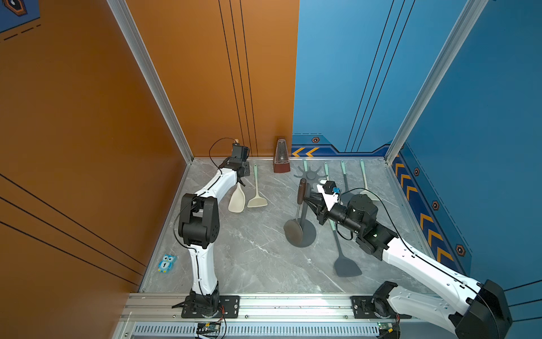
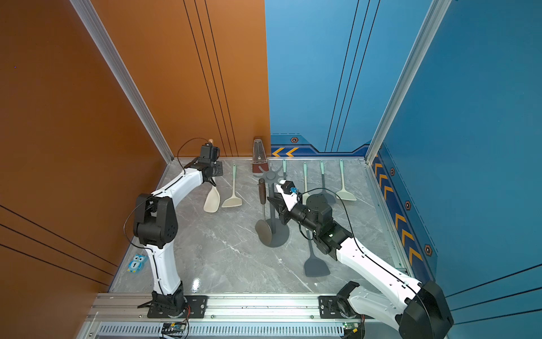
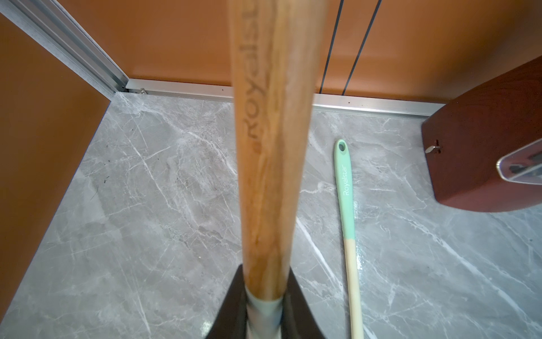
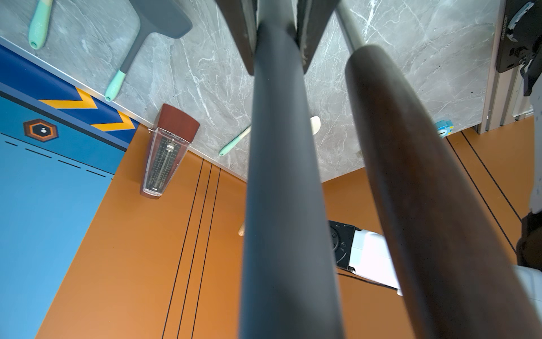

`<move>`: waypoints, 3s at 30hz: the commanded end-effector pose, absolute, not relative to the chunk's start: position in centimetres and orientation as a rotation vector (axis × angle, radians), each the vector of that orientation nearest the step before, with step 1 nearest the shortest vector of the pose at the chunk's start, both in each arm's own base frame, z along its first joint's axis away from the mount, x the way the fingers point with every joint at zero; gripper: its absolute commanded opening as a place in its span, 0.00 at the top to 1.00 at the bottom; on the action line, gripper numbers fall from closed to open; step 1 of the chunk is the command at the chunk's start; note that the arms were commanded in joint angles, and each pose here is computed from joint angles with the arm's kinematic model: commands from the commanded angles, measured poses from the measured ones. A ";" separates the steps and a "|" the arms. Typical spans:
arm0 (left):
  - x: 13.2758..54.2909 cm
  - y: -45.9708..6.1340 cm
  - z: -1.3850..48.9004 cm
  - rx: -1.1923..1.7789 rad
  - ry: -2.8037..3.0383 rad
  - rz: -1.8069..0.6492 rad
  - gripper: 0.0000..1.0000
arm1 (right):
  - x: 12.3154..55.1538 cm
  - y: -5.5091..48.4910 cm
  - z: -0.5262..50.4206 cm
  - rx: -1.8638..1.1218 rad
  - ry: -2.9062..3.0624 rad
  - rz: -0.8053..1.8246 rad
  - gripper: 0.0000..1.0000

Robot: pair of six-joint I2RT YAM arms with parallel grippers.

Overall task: Take the spatula off the kitchen utensil rack
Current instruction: Place the spatula at the center of the board.

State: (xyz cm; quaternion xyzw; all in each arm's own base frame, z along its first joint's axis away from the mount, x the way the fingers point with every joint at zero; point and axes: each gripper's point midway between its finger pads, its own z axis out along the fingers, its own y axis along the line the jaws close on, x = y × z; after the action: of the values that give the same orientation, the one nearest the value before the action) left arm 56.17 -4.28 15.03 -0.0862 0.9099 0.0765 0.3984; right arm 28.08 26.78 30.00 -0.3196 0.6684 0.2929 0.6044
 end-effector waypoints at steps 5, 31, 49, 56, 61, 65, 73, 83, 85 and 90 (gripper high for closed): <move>56.3 -4.5 13.3 -0.239 2.388 0.252 1.00 | 27.3 25.9 23.8 -0.762 1.760 0.665 1.00; 57.3 -6.2 11.6 -0.108 2.476 0.506 0.91 | 27.0 25.1 24.1 -0.757 1.748 0.678 1.00; 58.7 -5.7 7.2 -0.121 2.531 0.495 0.95 | 27.3 24.5 24.1 -0.749 1.754 0.669 1.00; 58.9 -6.3 6.0 -0.129 2.556 0.440 0.91 | 27.7 24.6 24.0 -0.746 1.762 0.675 1.00; 58.8 -6.3 4.5 -0.153 2.589 0.392 0.90 | 27.9 24.5 24.0 -0.743 1.763 0.672 1.00; 58.5 -5.8 2.9 -0.187 2.622 0.367 0.89 | 27.9 24.2 23.8 -0.738 1.771 0.671 1.00; 58.7 -5.8 2.4 -0.190 2.634 0.339 0.80 | 28.2 24.3 23.6 -0.731 1.780 0.671 1.00; 58.7 -6.1 2.1 -0.174 2.658 0.306 0.60 | 28.4 24.4 23.5 -0.731 1.780 0.675 1.00; 58.5 -6.7 2.4 -0.145 2.658 0.304 0.56 | 28.4 24.5 23.5 -0.732 1.779 0.677 1.00; 57.6 -7.6 5.5 -0.097 2.612 0.365 0.51 | 28.4 24.4 23.8 -0.731 1.774 0.676 1.00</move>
State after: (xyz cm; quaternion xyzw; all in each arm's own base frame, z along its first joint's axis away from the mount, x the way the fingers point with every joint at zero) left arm 58.95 -6.44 3.40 -0.0572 0.9586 0.1229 0.2505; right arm 28.20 25.35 29.94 -0.3138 0.6644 0.3028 0.6070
